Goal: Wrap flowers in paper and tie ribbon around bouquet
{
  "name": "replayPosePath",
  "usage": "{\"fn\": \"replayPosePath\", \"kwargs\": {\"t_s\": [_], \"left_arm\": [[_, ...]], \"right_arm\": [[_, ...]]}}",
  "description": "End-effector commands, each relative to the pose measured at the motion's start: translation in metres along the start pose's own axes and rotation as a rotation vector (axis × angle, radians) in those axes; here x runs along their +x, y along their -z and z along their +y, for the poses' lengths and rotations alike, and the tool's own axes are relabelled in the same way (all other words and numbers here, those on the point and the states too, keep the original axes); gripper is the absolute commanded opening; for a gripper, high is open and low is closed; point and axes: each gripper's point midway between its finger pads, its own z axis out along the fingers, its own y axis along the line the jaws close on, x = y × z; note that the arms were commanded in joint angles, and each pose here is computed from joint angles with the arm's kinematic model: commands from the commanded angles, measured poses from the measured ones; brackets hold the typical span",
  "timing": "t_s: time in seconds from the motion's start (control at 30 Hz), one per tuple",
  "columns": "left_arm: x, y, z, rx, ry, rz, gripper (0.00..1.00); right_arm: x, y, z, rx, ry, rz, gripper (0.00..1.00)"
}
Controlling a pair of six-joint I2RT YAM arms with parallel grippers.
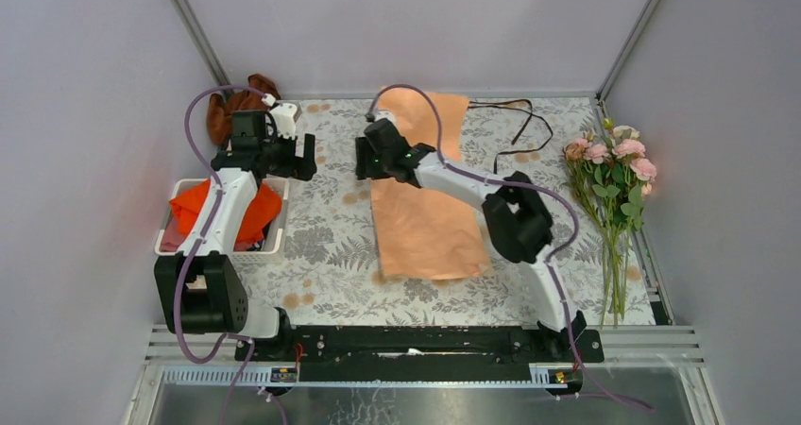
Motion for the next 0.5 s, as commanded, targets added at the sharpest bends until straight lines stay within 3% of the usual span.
{"fn": "replayPosePath", "kwargs": {"t_s": [0.0,0.17,0.33,0.47], "left_arm": [[0.008,0.001,0.012,-0.052,-0.067,0.042,0.99],[0.031,0.000,-0.001,0.025,-0.118,0.109,0.99],[0.060,-0.001,-0.060,0.221,-0.222,0.221,0.99],[0.090,0.003,-0.129,0.389,-0.380,0.297,0.99]], "right_arm": [[-0.049,0.024,0.062,-0.185,0.025,-0.005,0.68],[-0.047,0.088,-0.001,-0.069,0.087,0.030,0.80],[0.020,0.142,-0.101,-0.022,-0.135,0.154,0.81],[0.090,0.178,-0.134,0.053,-0.213,0.270,0.79]]}}
